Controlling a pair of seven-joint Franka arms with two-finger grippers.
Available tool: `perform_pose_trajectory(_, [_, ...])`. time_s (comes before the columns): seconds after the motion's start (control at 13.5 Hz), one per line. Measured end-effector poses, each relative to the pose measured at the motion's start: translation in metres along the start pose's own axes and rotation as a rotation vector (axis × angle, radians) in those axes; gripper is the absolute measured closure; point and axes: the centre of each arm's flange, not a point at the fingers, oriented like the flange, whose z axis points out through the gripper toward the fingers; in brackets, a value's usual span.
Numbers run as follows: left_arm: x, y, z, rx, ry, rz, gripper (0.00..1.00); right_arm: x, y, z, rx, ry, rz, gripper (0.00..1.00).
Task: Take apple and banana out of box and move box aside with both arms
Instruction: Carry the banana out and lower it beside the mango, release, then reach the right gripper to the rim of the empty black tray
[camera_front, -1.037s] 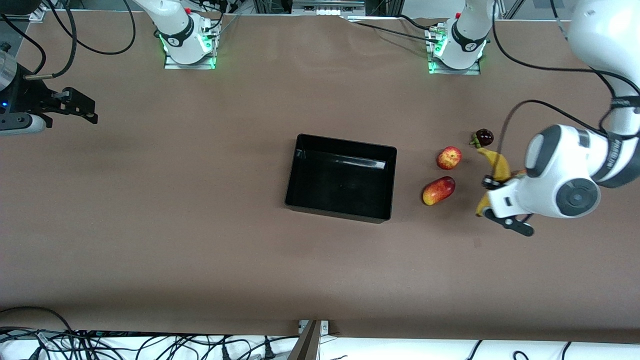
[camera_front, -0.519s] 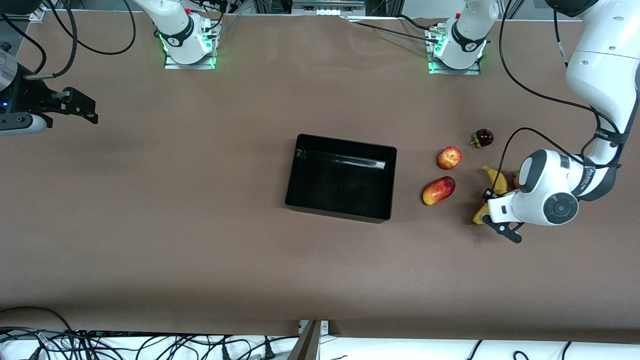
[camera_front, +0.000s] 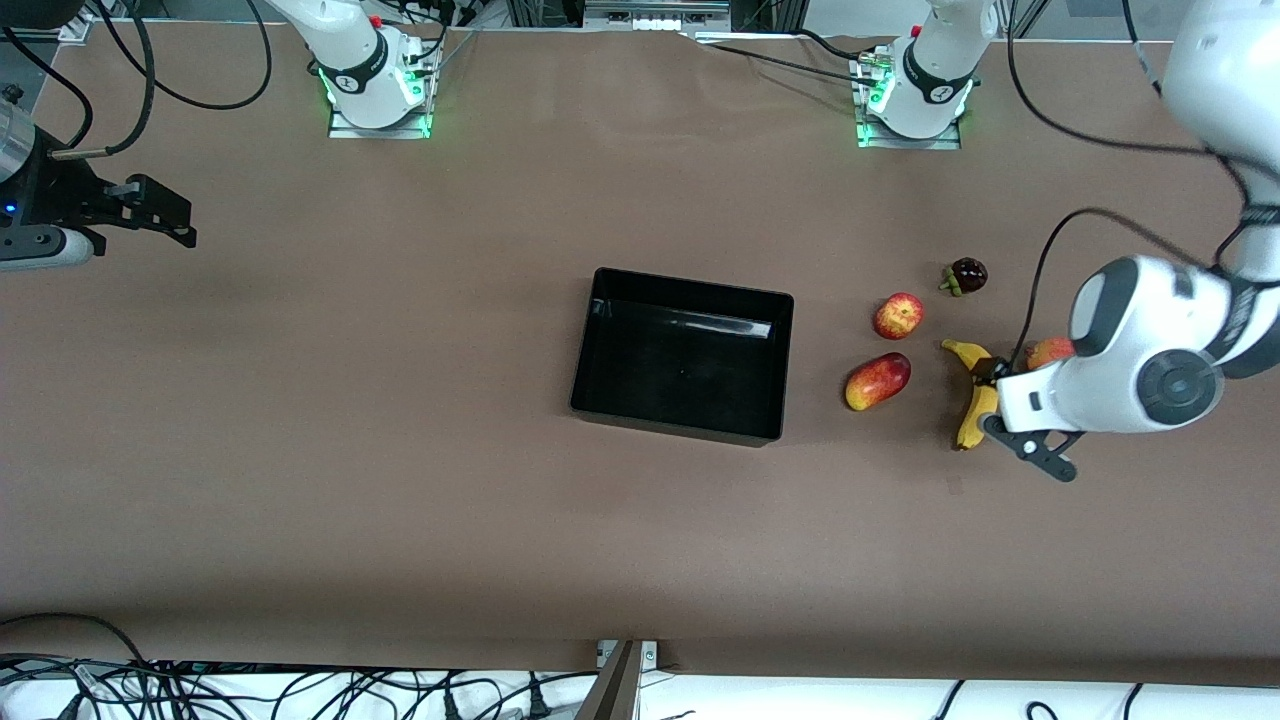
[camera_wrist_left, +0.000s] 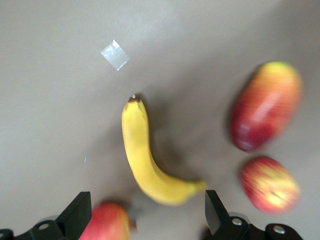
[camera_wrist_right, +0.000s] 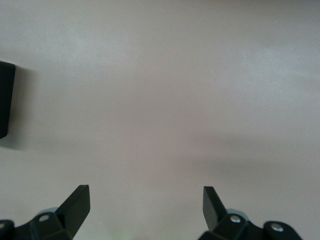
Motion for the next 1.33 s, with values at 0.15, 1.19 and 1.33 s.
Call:
perform_pose_trajectory(0.15, [-0.02,0.015,-0.083,-0.012,-0.006,-0.025,0.0,0.0,0.0,-0.001,0.0,0.004,0.0,0.0])
perform_pose_trajectory(1.19, [-0.14,0.052,-0.218,-0.001,0.292,-0.565,0.0,0.032,-0.098,0.061,0.043,-0.1,-0.128,0.0])
perform_pose_trajectory(1.33, [-0.144,0.072,-0.209,0.013,0.305,-0.551,0.0,0.037,-0.165,0.088,0.025,-0.127,-0.124,0.0])
